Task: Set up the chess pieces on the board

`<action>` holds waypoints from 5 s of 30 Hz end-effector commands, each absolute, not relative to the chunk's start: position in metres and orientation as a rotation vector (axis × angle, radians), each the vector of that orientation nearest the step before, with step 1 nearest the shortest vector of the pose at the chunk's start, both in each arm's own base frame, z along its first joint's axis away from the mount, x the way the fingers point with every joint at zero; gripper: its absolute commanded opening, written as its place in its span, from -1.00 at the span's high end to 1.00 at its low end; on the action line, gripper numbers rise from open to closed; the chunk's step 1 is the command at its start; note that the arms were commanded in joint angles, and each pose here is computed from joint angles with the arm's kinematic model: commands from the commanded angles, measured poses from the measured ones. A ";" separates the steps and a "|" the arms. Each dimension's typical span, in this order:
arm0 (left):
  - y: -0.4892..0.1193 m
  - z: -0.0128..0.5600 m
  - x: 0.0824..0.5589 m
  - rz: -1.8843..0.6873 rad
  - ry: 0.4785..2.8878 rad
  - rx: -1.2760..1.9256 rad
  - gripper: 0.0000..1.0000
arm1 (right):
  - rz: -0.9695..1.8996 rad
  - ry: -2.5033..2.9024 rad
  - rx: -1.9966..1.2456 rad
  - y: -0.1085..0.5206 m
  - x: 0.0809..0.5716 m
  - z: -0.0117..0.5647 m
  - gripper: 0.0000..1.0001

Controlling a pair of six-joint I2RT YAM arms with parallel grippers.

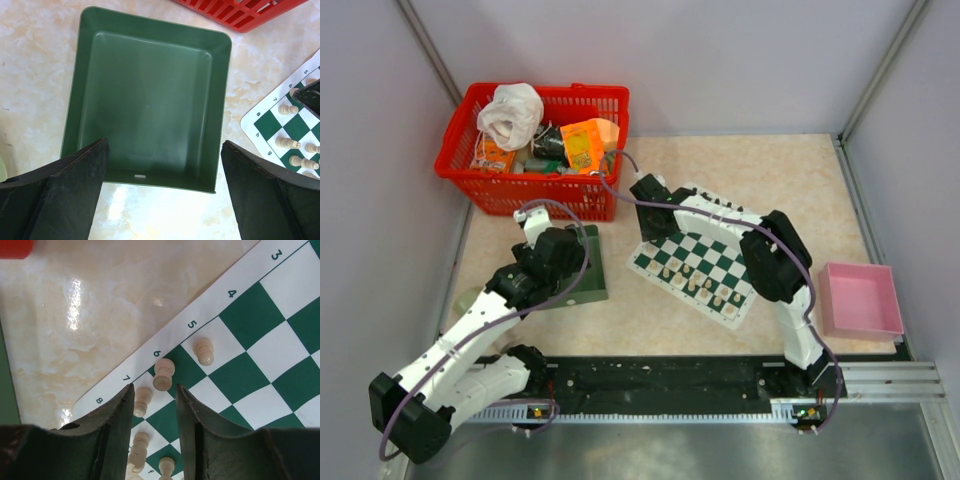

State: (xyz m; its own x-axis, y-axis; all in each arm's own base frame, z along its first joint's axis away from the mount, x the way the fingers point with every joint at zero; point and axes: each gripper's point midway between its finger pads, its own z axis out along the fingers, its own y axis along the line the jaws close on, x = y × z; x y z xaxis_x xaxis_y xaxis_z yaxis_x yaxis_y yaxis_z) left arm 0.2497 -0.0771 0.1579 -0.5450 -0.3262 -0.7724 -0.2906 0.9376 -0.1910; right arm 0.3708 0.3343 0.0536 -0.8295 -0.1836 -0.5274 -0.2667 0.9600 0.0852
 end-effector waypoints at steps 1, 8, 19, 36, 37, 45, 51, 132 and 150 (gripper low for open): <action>-0.071 0.161 0.251 -0.030 2.153 -0.443 -0.97 | 0.233 2.504 -0.287 0.342 0.389 0.074 0.24; -0.071 0.159 0.252 -0.027 2.156 -0.445 -0.97 | 0.216 2.501 -0.289 0.342 0.394 0.069 0.28; -0.069 0.159 0.252 -0.026 2.157 -0.444 -0.97 | 0.190 2.508 -0.283 0.340 0.398 0.063 0.35; -0.070 0.160 0.252 -0.033 2.157 -0.447 -0.97 | 0.157 2.515 -0.296 0.336 0.398 0.061 0.47; -0.070 0.160 0.253 -0.032 2.157 -0.447 -0.98 | 0.151 2.514 -0.296 0.335 0.399 0.060 0.48; -0.071 0.159 0.253 -0.034 2.160 -0.444 -0.97 | 0.156 2.501 -0.288 0.336 0.401 0.066 0.44; -0.070 0.158 0.252 -0.036 2.159 -0.450 -0.98 | 0.152 2.501 -0.292 0.336 0.401 0.066 0.52; -0.072 0.160 0.254 -0.053 2.156 -0.455 -0.97 | 0.303 2.539 -0.488 0.369 0.317 0.053 0.67; -0.074 0.160 0.255 -0.058 2.156 -0.455 -0.98 | 0.289 2.553 -0.491 0.366 0.316 0.049 0.67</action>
State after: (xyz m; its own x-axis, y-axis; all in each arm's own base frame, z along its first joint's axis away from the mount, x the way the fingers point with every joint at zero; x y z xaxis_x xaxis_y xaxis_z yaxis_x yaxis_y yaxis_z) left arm 0.2499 -0.0727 0.1555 -0.5505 -0.3227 -0.7699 -0.2969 0.9376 -0.1808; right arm 0.3216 0.3641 0.0470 -0.8014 -0.2732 -0.5320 -0.3839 0.9171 0.1074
